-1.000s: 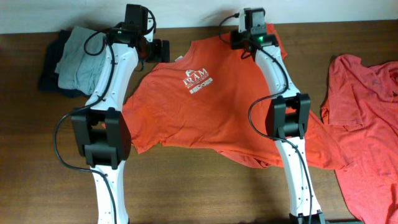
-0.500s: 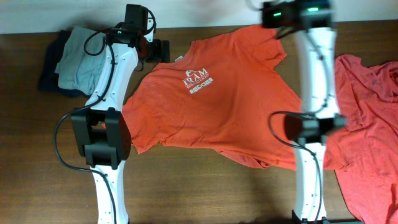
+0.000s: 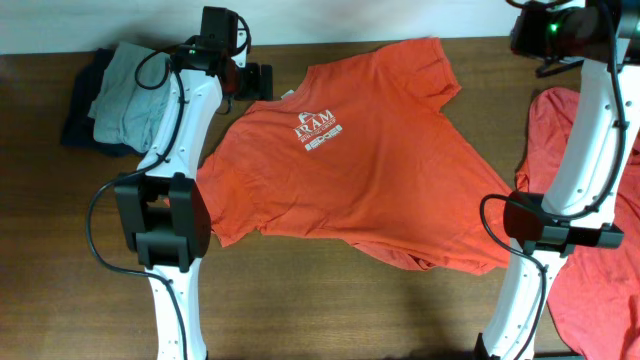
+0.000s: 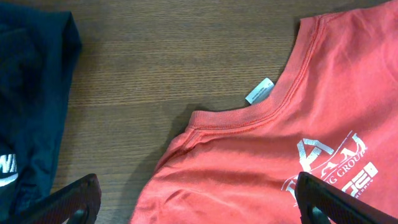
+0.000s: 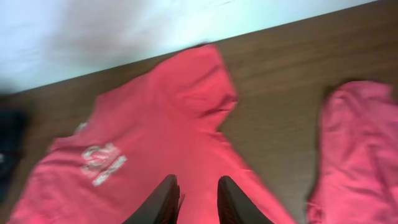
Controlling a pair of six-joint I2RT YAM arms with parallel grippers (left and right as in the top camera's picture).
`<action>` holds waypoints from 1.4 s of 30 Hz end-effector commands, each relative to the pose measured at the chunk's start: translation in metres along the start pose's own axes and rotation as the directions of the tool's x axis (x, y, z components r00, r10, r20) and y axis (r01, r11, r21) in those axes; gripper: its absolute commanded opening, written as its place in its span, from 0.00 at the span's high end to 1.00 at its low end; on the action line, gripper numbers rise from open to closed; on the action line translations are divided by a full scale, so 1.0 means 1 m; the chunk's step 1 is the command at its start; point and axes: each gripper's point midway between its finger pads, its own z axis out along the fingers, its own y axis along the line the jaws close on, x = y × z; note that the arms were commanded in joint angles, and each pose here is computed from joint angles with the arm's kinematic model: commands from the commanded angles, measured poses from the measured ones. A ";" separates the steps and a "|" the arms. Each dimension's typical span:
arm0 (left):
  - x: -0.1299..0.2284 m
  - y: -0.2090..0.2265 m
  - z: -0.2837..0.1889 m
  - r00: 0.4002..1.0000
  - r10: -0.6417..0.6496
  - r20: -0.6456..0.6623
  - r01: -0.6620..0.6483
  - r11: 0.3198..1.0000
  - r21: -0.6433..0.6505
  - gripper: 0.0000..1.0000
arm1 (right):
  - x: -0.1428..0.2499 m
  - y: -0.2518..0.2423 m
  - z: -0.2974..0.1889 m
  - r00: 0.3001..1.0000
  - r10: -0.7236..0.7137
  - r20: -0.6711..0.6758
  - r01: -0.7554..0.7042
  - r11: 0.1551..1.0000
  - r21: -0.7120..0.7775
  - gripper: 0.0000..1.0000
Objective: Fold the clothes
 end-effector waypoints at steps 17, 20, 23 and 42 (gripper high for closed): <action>-0.008 0.000 -0.011 1.000 -0.004 0.025 0.003 1.000 0.009 0.01 | 0.132 -0.073 -0.039 0.916 0.108 -0.386 0.057 0.918 0.392 0.65; -0.008 0.000 -0.011 1.000 -0.004 0.025 0.003 1.000 0.009 0.01 | 0.172 -0.076 -0.024 0.847 0.155 -0.509 0.059 0.923 0.381 0.65; -0.008 0.000 -0.011 1.000 -0.004 0.025 0.003 1.000 0.009 0.01 | 0.208 -0.082 0.003 0.777 0.193 -0.599 0.055 0.927 0.370 0.65; -0.008 0.000 -0.010 1.000 -0.004 0.025 0.004 1.000 0.009 0.01 | 0.254 -0.102 0.095 0.809 0.179 -0.560 0.024 0.942 0.335 0.59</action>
